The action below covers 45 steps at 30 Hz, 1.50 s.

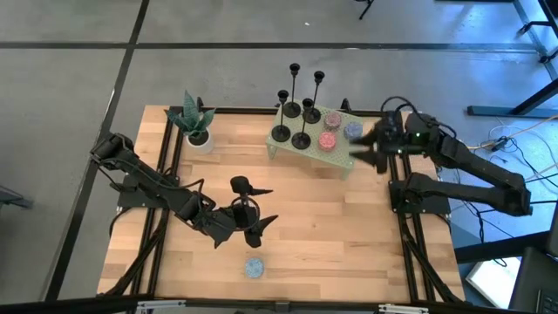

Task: Pick & Place candle stick holders
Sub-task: Put the light blue scented candle on the shelf

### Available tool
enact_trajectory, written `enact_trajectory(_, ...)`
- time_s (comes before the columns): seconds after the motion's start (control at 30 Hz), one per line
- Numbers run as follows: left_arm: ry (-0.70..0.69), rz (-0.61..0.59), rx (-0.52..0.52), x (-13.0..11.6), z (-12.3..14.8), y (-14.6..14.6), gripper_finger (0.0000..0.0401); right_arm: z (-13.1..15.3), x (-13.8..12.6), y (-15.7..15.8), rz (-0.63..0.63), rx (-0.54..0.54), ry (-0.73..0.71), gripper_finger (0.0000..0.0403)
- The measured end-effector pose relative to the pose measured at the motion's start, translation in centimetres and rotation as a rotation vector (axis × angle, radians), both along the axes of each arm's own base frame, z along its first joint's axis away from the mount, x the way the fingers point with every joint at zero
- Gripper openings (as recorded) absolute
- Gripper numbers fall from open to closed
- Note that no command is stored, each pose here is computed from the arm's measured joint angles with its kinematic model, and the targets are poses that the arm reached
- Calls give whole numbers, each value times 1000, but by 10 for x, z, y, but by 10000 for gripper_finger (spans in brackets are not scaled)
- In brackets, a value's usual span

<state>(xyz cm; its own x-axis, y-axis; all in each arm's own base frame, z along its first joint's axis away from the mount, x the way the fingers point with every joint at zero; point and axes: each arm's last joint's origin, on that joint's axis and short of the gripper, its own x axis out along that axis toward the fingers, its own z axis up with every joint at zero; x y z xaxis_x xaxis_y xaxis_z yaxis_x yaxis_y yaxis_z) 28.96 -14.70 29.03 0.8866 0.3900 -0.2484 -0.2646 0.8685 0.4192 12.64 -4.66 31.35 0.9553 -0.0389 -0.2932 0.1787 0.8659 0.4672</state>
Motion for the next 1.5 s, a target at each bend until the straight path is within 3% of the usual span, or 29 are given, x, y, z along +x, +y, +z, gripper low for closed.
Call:
enact_trajectory(0.13, 72, -144, -119, -1, -7, -4, 345, 0, 5, 18, 143, 132, 2, 298)
enact_trajectory(0.3, 234, -263, -365, -7, -21, -8, 345, -3, 13, 36, 218, 198, 40, 298)
enact_trajectory(0.43, 348, -279, -550, -5, -39, -14, 345, -9, 24, 47, 207, 170, 96, 298)
enact_trajectory(0.57, 473, -367, -633, -1, -64, -34, 345, -19, 39, 58, 231, 155, 170, 298)
enact_trajectory(0.8, 567, -399, -718, 4, -101, -60, 345, -33, 60, 71, 282, 149, 243, 298)
enact_trajectory(1.33, 667, -350, -643, 9, -142, -66, 345, -43, 82, 86, 340, 146, 246, 298)
enact_trajectory(1.5, 674, -348, -642, 8, -144, -67, 345, -45, 92, 90, 327, 206, 220, 298)
